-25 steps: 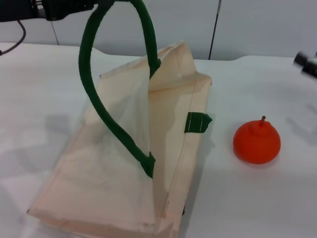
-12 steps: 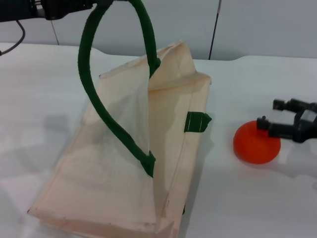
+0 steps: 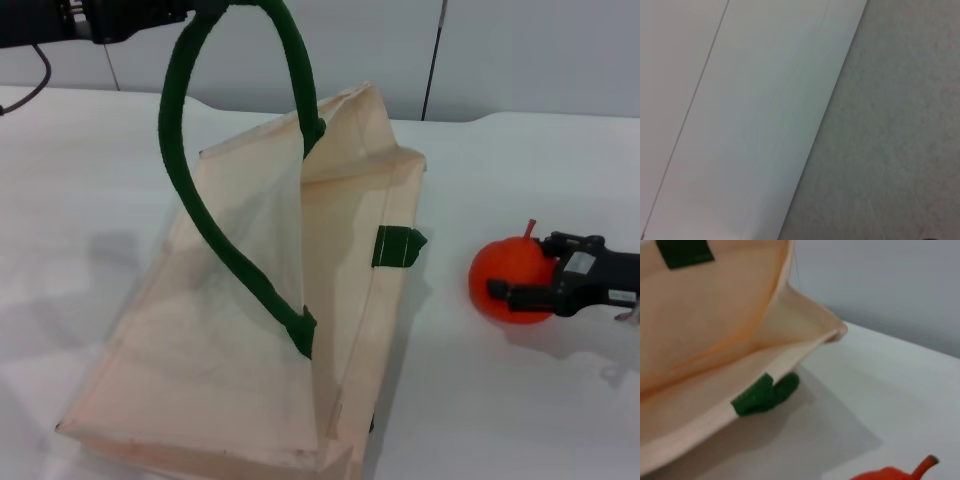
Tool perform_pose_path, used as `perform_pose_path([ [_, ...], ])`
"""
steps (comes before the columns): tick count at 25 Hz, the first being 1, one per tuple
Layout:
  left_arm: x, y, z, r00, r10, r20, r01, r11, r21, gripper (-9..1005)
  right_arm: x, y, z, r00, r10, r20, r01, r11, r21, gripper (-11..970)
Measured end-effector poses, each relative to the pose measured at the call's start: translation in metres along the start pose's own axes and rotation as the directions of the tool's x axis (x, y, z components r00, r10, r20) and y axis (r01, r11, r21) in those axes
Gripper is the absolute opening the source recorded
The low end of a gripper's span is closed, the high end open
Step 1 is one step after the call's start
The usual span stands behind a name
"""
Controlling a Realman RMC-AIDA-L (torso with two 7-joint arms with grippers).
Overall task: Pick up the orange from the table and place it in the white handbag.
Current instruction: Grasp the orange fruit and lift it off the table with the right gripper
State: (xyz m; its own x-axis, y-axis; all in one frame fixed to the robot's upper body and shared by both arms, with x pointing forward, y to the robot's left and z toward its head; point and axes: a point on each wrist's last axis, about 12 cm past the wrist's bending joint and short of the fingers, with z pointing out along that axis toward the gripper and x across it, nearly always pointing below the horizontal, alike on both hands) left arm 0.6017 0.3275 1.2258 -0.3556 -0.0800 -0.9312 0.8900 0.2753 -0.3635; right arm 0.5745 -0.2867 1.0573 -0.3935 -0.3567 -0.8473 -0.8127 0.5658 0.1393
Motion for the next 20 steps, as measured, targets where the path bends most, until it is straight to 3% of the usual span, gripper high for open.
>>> perform_pose_path([
  [7, 0.0004, -0.0001, -0.0001, 1.0, -0.001, 0.002, 0.001, 1.0, 0.0, 133, 0.0006, 0.0009, 0.0034, 0.999, -0.031, -0.025, 0.031, 1.0, -0.002, 826],
  [12, 0.0005, -0.0001, -0.0003, 1.0, -0.001, 0.003, 0.001, 1.0, 0.0, 134, -0.001, -0.0004, 0.0035, 0.997, -0.067, -0.023, 0.067, 0.998, 0.004, 644],
  [20, 0.0, 0.0, -0.0005, 1.0, 0.005, 0.007, -0.005, 1.0, -0.002, 133, -0.0051, -0.0005, 0.0039, 0.994, -0.111, 0.007, 0.111, 0.994, 0.005, 596],
])
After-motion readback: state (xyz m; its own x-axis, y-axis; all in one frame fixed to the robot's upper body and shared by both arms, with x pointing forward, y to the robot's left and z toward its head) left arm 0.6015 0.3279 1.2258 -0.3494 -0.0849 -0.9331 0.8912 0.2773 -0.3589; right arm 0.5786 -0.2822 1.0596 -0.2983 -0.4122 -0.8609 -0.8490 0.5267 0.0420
